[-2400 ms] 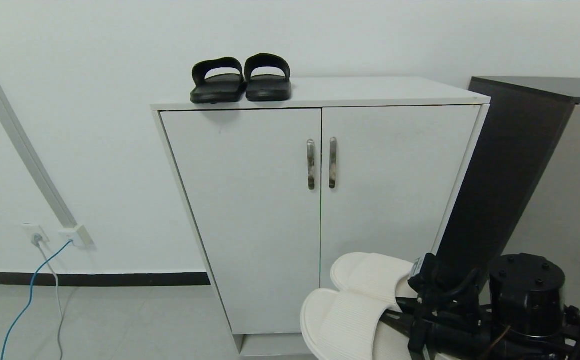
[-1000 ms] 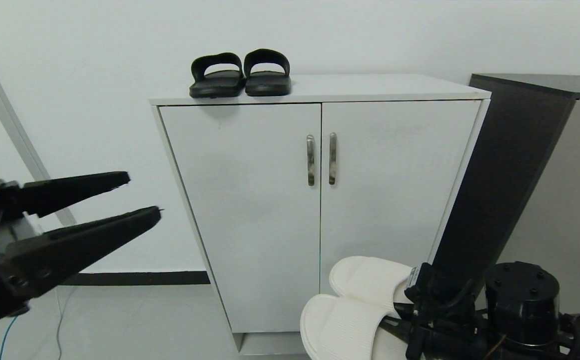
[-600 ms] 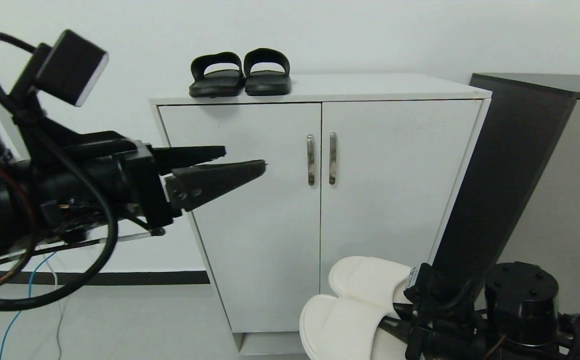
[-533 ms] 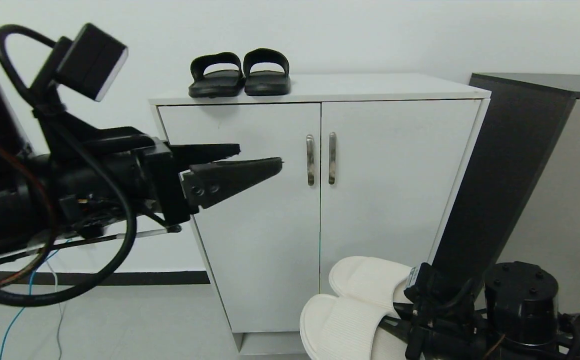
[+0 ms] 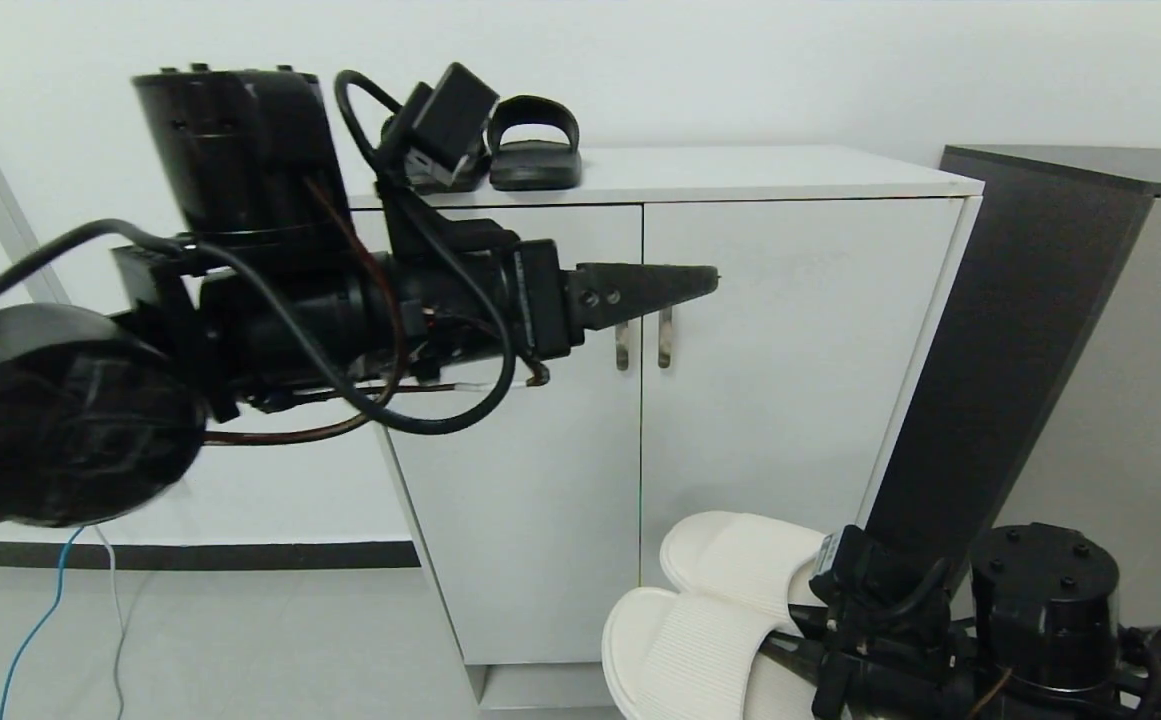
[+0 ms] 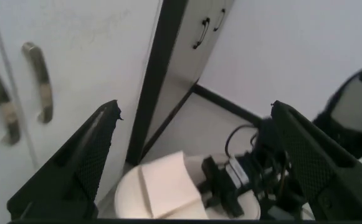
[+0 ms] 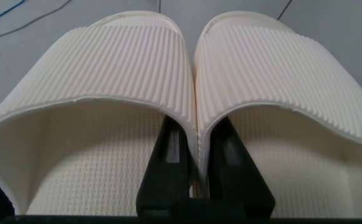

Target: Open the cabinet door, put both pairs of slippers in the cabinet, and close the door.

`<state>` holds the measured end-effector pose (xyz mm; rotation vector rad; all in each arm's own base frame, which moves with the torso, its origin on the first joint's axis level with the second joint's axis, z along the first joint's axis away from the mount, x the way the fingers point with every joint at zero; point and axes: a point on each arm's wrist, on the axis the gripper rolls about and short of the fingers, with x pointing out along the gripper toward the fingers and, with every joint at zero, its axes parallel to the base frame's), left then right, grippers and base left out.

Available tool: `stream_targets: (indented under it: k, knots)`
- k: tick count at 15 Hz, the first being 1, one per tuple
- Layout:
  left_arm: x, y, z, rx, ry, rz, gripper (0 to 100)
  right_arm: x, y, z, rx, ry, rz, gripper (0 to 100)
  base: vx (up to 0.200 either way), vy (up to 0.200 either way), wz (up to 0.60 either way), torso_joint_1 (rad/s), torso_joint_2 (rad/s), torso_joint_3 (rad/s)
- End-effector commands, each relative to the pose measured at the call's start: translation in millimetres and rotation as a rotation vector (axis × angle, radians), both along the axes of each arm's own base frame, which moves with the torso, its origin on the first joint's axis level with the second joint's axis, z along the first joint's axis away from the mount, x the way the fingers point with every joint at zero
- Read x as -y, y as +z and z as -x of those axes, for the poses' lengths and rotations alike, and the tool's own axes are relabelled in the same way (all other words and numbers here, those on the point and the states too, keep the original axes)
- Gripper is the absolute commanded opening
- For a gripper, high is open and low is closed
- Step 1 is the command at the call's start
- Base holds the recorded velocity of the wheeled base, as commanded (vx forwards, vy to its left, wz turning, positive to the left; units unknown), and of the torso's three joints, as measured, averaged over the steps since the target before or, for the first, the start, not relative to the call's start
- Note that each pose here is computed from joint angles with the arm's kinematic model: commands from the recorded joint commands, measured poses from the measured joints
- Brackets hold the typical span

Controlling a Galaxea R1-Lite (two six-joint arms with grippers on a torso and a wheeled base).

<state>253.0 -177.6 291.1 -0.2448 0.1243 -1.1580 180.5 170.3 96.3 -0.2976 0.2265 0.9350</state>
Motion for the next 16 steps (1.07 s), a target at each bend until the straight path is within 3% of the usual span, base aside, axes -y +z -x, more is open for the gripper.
stream_targets:
  k: [1,5,10,16]
  knots:
    - [26.1,-21.0,-41,-0.06,-0.015,0.004,100,0,1,1,0.004,0.002,-0.003,0,0.0,0.0,0.0,0.0,0.0,0.0]
    - [36.5,-40.8,-69,-0.122,0.015,0.002,100,1,2,1,0.007,-0.001,-0.004,0,0.0,0.0,0.0,0.0,0.0,0.0]
    - [30.7,-42.1,-76,-0.123,0.142,0.006,100,1,0,0,0.002,-0.003,0.001,0,0.0,0.0,0.0,0.0,0.0,0.0]
    - [44.7,-47.3,-97,-0.115,0.204,0.014,100,1,-3,-1,-0.009,-0.002,0.012,0,0.0,0.0,0.0,0.0,0.0,0.0]
